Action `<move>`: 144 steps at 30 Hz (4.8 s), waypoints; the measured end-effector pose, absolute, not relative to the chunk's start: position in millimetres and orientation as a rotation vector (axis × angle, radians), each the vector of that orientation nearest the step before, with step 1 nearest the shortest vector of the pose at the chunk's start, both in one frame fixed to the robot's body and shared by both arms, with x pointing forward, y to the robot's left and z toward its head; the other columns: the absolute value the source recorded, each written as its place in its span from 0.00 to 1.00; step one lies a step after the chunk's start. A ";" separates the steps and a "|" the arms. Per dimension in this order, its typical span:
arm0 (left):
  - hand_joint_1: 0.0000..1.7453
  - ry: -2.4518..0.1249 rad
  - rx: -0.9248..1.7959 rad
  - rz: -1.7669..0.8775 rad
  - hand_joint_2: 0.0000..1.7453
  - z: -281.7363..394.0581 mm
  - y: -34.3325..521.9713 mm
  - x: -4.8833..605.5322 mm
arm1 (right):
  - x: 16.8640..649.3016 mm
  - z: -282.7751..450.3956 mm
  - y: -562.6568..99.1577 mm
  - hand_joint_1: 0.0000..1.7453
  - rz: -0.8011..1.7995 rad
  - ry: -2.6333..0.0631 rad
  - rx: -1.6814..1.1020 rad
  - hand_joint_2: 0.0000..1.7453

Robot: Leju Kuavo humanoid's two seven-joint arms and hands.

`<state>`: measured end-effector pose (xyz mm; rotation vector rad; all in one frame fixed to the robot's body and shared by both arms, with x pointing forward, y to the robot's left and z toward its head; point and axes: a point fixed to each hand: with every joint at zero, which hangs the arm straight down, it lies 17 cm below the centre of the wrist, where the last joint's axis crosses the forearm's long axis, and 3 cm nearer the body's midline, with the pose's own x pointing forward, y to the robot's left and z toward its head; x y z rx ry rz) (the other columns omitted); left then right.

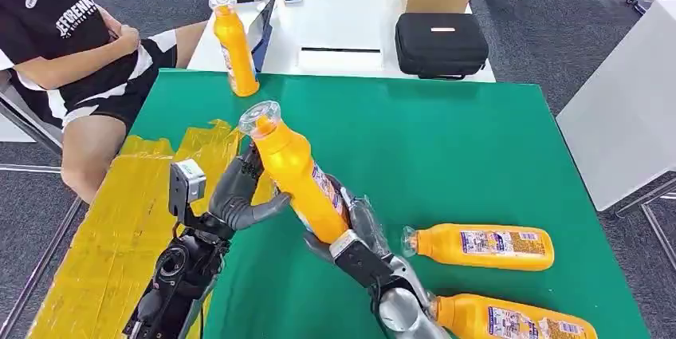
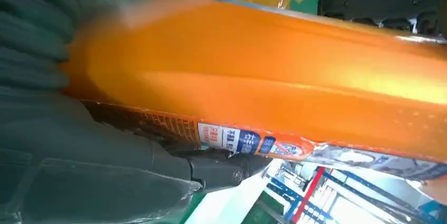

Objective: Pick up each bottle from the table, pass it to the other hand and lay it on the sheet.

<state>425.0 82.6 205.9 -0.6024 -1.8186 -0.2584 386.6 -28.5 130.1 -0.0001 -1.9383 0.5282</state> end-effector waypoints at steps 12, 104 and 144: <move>0.00 -1.755 -0.709 -0.224 1.00 198.0 75.2 423.4 | 382.3 126.4 -19.9 1.00 0.561 -1.935 0.013 1.00; 1.00 -1.834 1.608 -0.805 1.00 240.5 262.7 469.7 | 366.1 209.6 -124.4 0.00 0.331 -2.214 -0.447 1.00; 0.00 -1.691 1.240 -1.309 1.00 98.1 209.0 489.2 | 377.9 207.6 -113.1 0.00 0.369 -2.195 -0.405 1.00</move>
